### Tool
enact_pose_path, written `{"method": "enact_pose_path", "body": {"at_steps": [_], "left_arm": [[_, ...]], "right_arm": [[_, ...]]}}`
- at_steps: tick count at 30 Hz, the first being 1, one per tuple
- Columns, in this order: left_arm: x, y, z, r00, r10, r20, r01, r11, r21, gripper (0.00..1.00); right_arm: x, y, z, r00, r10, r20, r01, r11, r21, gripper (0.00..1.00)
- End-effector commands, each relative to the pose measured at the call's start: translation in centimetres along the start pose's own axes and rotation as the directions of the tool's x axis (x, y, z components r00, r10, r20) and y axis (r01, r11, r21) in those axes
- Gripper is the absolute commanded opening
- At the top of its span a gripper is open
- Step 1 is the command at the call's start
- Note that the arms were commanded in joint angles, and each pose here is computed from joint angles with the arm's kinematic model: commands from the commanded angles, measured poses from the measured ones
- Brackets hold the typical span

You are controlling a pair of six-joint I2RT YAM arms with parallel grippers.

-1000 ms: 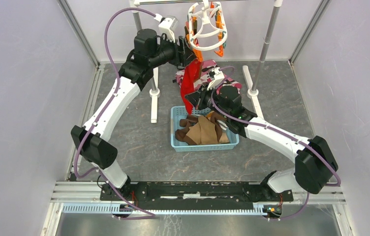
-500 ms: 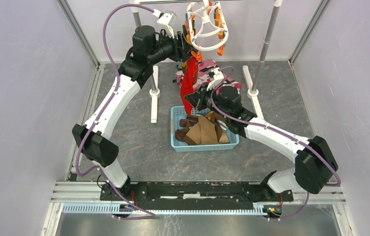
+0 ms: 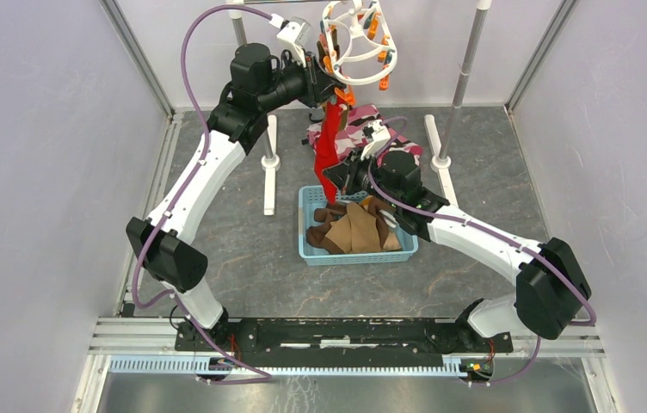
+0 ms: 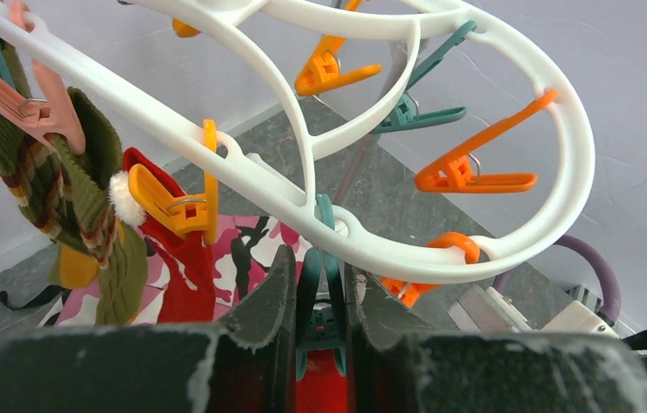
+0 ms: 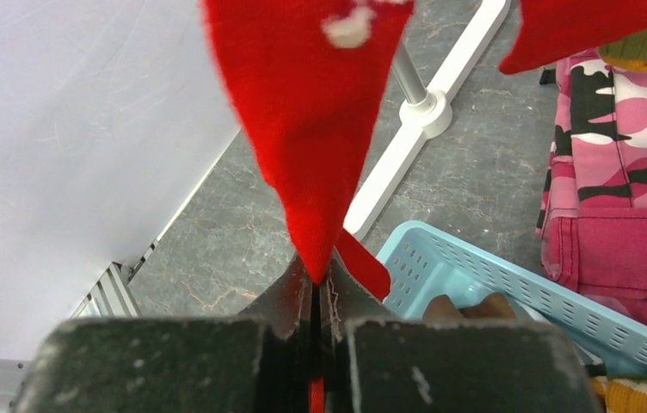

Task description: Remove the socks clipped to the hanger

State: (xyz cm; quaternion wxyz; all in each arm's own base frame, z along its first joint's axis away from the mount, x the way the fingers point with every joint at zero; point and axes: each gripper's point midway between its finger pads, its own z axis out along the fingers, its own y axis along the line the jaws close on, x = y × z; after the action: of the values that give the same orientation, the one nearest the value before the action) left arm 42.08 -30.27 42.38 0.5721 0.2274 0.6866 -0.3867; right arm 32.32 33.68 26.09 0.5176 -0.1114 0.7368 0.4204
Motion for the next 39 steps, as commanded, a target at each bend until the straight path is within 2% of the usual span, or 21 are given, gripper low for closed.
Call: {"method": "enact_pose_path", "body": {"at_steps": [1,11,18,19,22,23,25,28,30,32,36,39], "left_arm": [[-2.1,-1.6,-1.1,0.998,0.049,0.046,-0.051,0.997,0.057,0.02],[-2.5,-2.7,-1.8,0.998,0.039,0.049,-0.043,0.995,0.095,0.02],[-2.8,-2.6,-2.5,0.998,0.049,0.049,-0.052,0.996,0.066,0.02],[-2.8,-2.7,-2.6,0.998,0.048,0.047,-0.051,0.997,0.064,0.03],[-3.0,-3.1,-3.1,0.998,0.051,0.044,-0.054,0.996,0.070,0.05],[-2.9,-3.3,-3.3,0.998,0.049,0.041,-0.052,0.996,0.077,0.07],[-2.9,-3.7,-3.5,0.998,0.046,0.036,-0.049,0.994,0.095,0.09],[-2.7,-4.0,-3.6,0.999,0.041,0.028,-0.044,0.993,0.108,0.10],[-2.7,-4.0,-3.7,0.999,0.047,0.028,-0.049,0.993,0.104,0.10],[-2.7,-3.9,-3.8,0.998,0.051,0.024,-0.053,0.993,0.101,0.10],[-2.5,-4.0,-3.8,0.999,0.049,0.017,-0.051,0.993,0.110,0.10],[-2.5,-4.2,-3.8,0.999,0.043,0.016,-0.045,0.992,0.115,0.10]], "right_arm": [[-3.0,1.2,-0.8,0.997,-0.041,0.065,0.041,0.999,-0.005,0.00],[0.8,-1.4,-4.5,0.996,-0.081,-0.027,0.083,0.994,0.075,0.00],[7.0,-3.4,-7.9,0.984,-0.036,-0.177,0.056,0.993,0.109,0.00],[8.1,-4.0,-8.2,0.977,-0.029,-0.209,0.056,0.991,0.123,0.07],[9.5,-4.9,-8.7,0.957,-0.041,-0.288,0.089,0.984,0.157,0.52],[9.5,-5.2,-9.0,0.948,-0.053,-0.314,0.113,0.978,0.174,0.62],[8.7,-5.6,-9.5,0.938,-0.084,-0.335,0.159,0.966,0.203,0.71],[6.8,-5.3,-10.3,0.935,-0.131,-0.329,0.209,0.954,0.213,0.76],[5.6,-5.6,-11.0,0.929,-0.151,-0.338,0.242,0.938,0.246,0.77],[4.2,-5.9,-11.5,0.931,-0.171,-0.321,0.264,0.926,0.271,0.71],[2.4,-6.5,-10.8,0.960,-0.145,-0.240,0.206,0.945,0.255,0.44],[2.9,-6.7,-8.8,0.968,-0.120,-0.220,0.168,0.962,0.214,0.31]]}}
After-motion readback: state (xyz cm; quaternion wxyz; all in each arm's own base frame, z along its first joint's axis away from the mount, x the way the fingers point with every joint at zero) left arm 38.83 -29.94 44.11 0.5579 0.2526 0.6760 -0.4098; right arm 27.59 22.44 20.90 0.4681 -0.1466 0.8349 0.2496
